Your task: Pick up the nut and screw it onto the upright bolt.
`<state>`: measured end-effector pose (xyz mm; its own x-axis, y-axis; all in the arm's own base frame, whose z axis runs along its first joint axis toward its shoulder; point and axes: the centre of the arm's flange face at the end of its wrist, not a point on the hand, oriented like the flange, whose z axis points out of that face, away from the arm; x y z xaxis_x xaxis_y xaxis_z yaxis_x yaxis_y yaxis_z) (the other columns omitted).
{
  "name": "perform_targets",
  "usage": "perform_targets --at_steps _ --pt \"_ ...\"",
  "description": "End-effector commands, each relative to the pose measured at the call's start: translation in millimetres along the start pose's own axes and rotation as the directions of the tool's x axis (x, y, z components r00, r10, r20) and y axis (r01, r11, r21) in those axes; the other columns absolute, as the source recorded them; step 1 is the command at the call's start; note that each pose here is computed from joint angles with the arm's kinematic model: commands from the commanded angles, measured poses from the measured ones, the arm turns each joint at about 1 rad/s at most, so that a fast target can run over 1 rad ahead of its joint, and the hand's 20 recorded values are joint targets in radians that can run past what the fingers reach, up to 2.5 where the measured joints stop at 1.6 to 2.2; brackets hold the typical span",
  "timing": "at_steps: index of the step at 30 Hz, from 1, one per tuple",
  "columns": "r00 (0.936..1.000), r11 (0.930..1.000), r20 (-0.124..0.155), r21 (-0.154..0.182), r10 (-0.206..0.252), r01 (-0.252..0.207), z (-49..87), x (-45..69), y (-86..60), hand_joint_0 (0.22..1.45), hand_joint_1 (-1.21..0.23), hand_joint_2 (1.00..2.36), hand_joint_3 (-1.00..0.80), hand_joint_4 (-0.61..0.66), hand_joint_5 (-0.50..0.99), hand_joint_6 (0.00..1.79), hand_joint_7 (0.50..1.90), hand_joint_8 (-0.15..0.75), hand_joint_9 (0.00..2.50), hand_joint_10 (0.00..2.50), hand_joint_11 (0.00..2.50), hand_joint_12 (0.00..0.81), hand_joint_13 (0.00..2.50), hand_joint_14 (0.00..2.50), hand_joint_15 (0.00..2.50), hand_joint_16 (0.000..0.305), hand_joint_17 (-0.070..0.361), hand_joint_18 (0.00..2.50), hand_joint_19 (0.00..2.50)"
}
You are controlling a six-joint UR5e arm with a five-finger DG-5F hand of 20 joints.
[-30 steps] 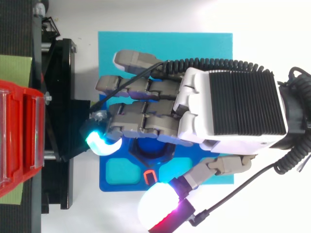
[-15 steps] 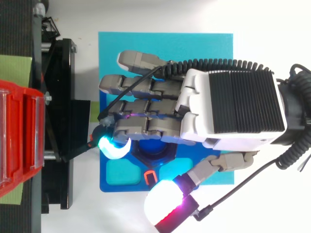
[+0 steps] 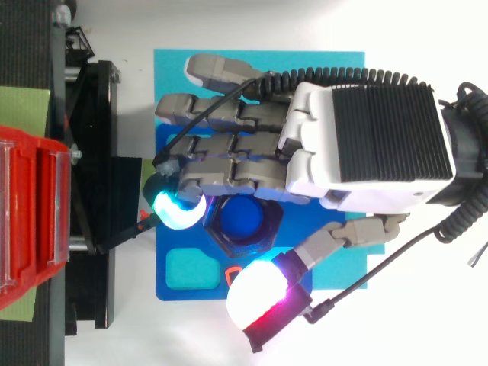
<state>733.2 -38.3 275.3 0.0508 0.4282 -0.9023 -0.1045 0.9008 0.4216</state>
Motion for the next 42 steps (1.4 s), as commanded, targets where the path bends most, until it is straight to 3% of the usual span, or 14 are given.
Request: perform_targets --at_steps 1,18,28,34,42 --pt "1.0000 1.0000 0.002 0.002 -0.001 0.001 -0.5 -2.5 -4.4 0.48 -0.21 1.00 -0.50 0.29 -0.18 0.50 1.02 0.284 0.50 0.00 0.00 0.216 0.29 0.00 0.00 0.019 0.044 0.00 0.00" --pt "1.0000 1.0000 -0.002 -0.003 -0.004 0.004 -3.3 -8.0 -17.1 0.49 -0.22 1.00 -0.50 0.31 -0.06 0.50 1.29 0.273 0.71 0.00 0.00 0.191 0.44 0.00 0.00 0.016 0.036 0.17 0.00" --pt "0.9999 0.9999 0.010 0.004 -0.010 0.010 -4.0 -13.8 -26.1 0.52 -0.32 1.00 -0.50 0.18 0.04 0.50 1.42 0.238 1.06 0.00 0.00 0.157 0.67 0.00 0.00 0.009 0.020 0.34 0.00" --pt "0.9998 0.9998 0.015 0.015 -0.010 0.010 -5.7 -18.1 -35.0 0.53 -0.34 1.00 -0.50 0.04 0.04 0.70 1.09 0.197 1.48 0.00 0.13 0.120 1.02 0.00 0.00 0.004 0.009 0.65 0.00" --pt "0.9999 0.9999 0.010 0.003 -0.014 0.014 -9.5 -25.2 -49.3 0.51 -0.33 1.00 -0.50 0.05 0.05 0.73 1.03 0.178 1.92 0.02 0.58 0.136 1.37 0.00 0.12 0.003 0.006 0.96 0.00"
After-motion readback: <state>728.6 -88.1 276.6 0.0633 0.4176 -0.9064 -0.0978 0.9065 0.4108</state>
